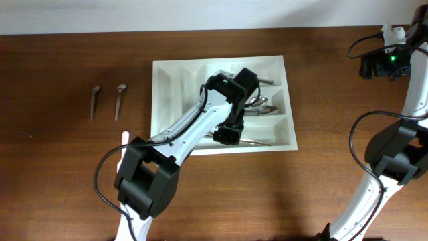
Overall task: Pack container
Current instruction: 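Lower the tongs into the bottom-right compartment with the left gripper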
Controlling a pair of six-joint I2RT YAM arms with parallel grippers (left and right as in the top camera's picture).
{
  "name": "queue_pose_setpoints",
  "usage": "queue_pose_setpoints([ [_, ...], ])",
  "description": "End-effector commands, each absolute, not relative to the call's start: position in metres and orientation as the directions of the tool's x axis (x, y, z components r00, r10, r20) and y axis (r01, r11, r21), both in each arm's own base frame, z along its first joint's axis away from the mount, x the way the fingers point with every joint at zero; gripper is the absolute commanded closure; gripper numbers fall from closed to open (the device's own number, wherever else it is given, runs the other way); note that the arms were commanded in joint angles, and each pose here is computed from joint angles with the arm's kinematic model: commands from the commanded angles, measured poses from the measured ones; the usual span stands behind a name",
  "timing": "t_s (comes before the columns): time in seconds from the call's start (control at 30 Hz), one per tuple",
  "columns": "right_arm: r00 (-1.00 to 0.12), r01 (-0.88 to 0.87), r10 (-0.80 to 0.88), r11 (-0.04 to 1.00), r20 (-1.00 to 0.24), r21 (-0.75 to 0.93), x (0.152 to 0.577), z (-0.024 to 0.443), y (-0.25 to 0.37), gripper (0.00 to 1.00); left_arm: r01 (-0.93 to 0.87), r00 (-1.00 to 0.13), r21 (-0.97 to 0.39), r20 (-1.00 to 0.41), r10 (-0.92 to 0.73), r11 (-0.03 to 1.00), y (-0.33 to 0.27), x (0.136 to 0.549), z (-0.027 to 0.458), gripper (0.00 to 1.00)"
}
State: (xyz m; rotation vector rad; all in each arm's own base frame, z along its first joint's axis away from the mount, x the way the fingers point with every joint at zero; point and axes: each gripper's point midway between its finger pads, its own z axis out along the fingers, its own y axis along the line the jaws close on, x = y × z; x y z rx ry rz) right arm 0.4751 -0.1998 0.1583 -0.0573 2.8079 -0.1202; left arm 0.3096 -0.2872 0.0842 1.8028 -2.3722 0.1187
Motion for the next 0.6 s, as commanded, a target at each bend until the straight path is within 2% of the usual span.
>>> queue_pose_setpoints([
  [0.0,-0.947,-0.034,-0.056,0.997,-0.316,-0.074,0.475,0.153,-0.197,0.01,-0.961,-0.230,0.088,0.283,-0.931,0.264,-0.301,0.298,0.090,0.98],
  [0.23,-0.947,-0.034,-0.056,0.997,-0.316,-0.074,0.476,0.153,-0.197,0.01,-0.967,-0.250,-0.006,0.239,-0.938,0.256,-0.300,0.320,0.088,0.98],
  [0.57,-0.947,-0.034,-0.056,0.997,-0.316,-0.074,0.475,0.153,-0.197,0.01,-0.968,-0.251,-0.024,0.190,-0.949,0.251,-0.292,0.324,0.086,0.98],
])
